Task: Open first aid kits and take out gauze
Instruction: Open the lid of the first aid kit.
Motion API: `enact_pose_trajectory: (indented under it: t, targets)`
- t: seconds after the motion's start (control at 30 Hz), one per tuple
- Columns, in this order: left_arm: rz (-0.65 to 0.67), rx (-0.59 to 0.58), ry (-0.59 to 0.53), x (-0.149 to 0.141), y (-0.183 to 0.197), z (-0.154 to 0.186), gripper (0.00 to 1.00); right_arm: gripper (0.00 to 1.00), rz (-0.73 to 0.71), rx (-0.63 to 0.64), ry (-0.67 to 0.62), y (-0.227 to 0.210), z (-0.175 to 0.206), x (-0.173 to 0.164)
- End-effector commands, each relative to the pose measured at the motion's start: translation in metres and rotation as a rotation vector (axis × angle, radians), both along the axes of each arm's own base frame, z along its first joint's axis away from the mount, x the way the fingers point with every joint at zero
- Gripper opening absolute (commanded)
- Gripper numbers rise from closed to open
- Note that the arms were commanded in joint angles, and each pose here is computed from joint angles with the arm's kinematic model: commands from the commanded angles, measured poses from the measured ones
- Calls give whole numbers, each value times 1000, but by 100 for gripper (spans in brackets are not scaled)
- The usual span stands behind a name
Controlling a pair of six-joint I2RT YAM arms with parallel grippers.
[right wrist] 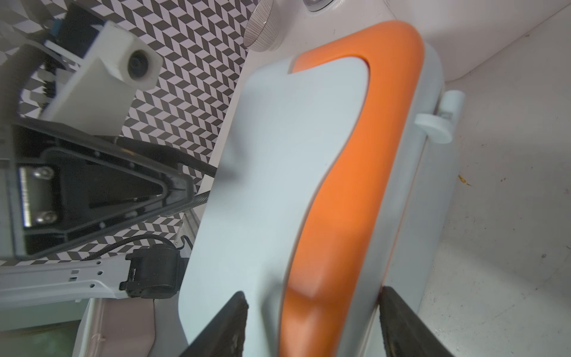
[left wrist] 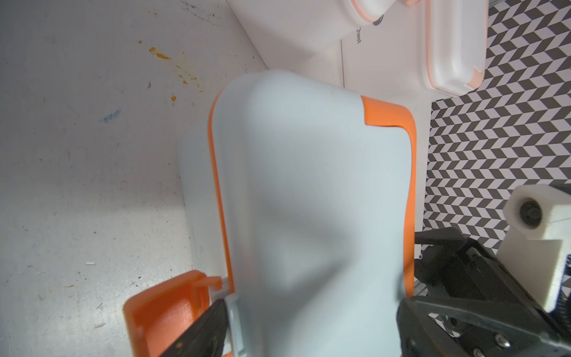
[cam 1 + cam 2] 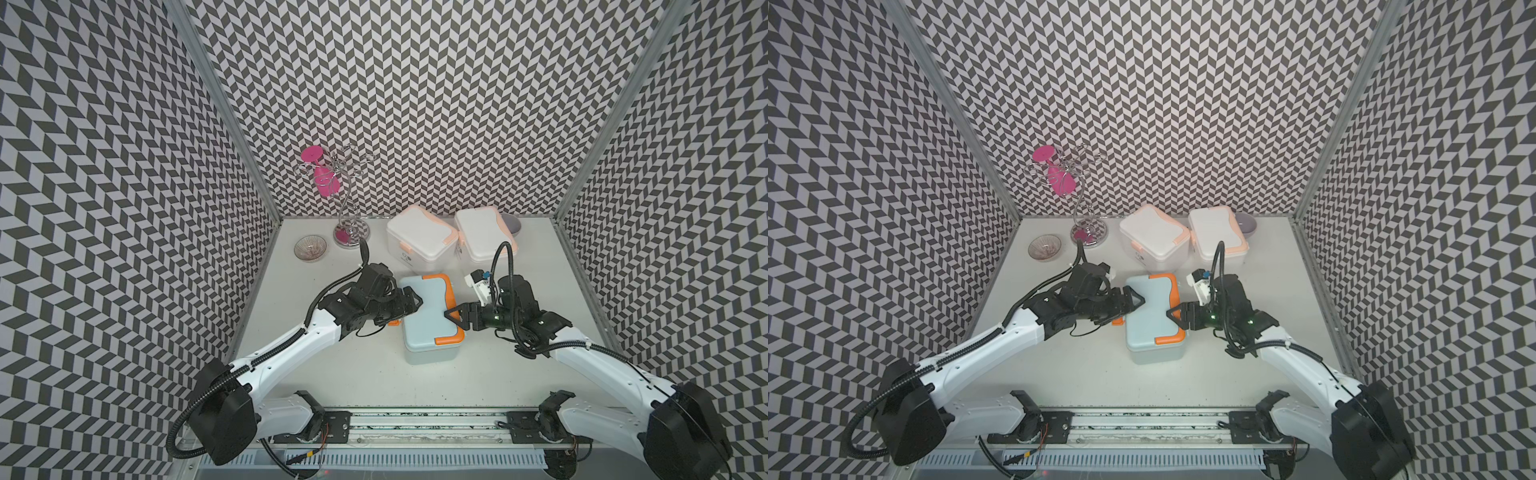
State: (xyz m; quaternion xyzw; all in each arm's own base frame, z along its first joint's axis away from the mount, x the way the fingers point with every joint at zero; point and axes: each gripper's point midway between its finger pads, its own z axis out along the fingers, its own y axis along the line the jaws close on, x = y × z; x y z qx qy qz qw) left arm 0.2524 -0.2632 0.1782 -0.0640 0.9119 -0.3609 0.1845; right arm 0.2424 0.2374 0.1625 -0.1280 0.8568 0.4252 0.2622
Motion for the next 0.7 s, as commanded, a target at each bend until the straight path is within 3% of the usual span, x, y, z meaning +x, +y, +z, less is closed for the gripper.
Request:
enact_pose_trajectory:
  t: [0.0,0.47,0.67]
  targets:
    - [-47,-105,-50,-4,-13,26,85,68,67,117,-79,16,32,0]
    - [-64,-215,-79,-7,-12,50,86,70,3,99,-76,10,31,5]
    - [-110,-292,-78,-9,-25,62,86,88,-160,34,-135,-14,40,20]
